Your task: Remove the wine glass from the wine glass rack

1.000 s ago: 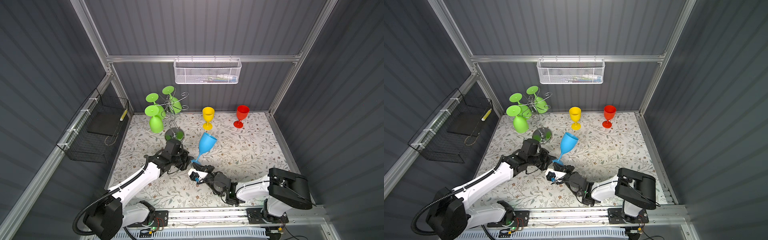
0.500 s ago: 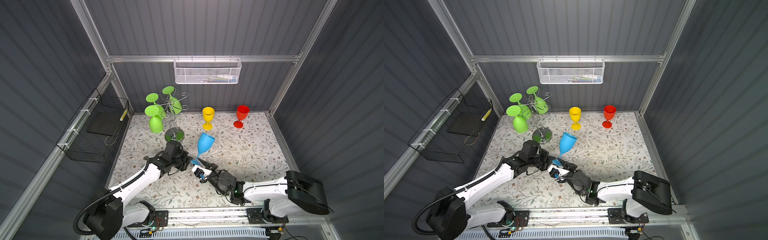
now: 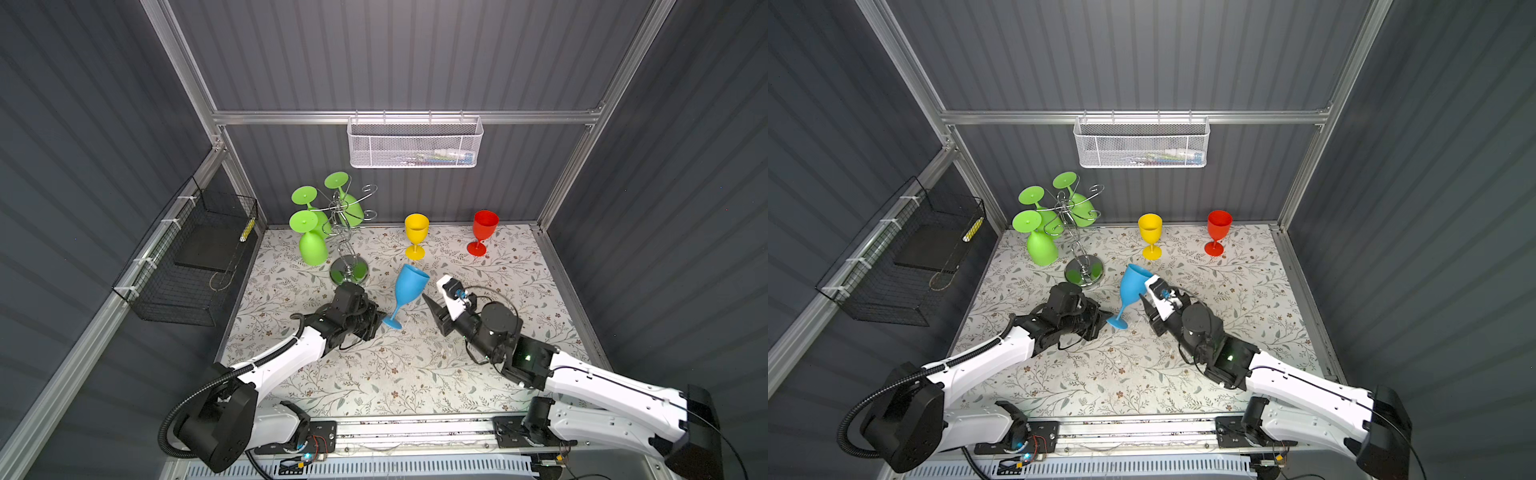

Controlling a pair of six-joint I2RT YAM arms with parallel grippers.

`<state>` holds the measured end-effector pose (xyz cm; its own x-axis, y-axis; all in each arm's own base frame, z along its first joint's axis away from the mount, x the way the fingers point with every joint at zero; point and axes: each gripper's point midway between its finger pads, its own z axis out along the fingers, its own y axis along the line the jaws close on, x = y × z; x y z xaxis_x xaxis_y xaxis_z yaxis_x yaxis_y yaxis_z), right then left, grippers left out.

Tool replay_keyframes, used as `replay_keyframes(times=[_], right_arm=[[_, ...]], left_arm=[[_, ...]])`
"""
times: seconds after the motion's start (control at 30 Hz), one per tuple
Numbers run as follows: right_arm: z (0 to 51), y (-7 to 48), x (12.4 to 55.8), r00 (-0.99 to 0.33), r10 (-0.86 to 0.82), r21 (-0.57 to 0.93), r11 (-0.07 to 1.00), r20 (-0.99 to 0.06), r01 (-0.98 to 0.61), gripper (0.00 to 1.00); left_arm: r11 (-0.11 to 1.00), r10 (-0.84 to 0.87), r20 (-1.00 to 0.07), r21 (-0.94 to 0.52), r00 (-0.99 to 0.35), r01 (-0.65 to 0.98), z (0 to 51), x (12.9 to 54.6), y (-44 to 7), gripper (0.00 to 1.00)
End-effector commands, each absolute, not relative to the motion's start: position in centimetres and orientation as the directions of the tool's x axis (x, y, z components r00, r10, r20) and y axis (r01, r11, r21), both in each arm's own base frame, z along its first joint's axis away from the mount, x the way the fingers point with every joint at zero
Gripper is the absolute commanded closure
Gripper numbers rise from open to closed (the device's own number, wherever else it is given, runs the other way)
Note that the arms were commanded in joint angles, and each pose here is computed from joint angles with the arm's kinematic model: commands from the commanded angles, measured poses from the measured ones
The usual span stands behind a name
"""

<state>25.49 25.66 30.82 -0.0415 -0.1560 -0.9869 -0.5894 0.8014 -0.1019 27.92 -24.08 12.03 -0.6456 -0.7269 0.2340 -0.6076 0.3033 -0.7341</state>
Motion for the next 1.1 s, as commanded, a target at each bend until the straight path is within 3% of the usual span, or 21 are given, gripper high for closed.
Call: replay_keyframes(times=[0.0,0.23,0.43,0.67,1.07], right_arm=[[28.4,24.7,25.2,-0.315,-0.136,0.09,0.788,-0.939,-0.609,0.53],[30.3,24.5,25.9,-0.512,-0.079,0.298,0.734,-0.855,-0.61,0.52],[30.0,25.2,26.4,-0.598,-0.133,0.35,0.704,-0.79,-0.618,0.52],[29.8,26.3,27.0,-0.625,-0.191,0.35,0.688,-0.757,-0.635,0.53],[28.9,27.9,28.5,-0.64,-0.252,0.34,0.677,-0.726,-0.652,0.57]], left_arm=[[0.333,-0.707,0.177,-0.77,-0.684,-0.544,12.2,28.8,-24.3,0.95],[0.298,-0.649,0.165,-0.843,-0.743,-0.448,11.2,29.9,-25.6,0.97],[0.287,-0.635,0.134,-0.874,-0.761,-0.393,10.6,30.7,-26.2,0.98],[0.322,-0.617,0.037,-0.9,-0.786,-0.295,11.2,31.5,-26.4,0.98],[0.347,-0.607,-0.04,-0.912,-0.794,-0.219,12.0,31.9,-26.3,0.98]])
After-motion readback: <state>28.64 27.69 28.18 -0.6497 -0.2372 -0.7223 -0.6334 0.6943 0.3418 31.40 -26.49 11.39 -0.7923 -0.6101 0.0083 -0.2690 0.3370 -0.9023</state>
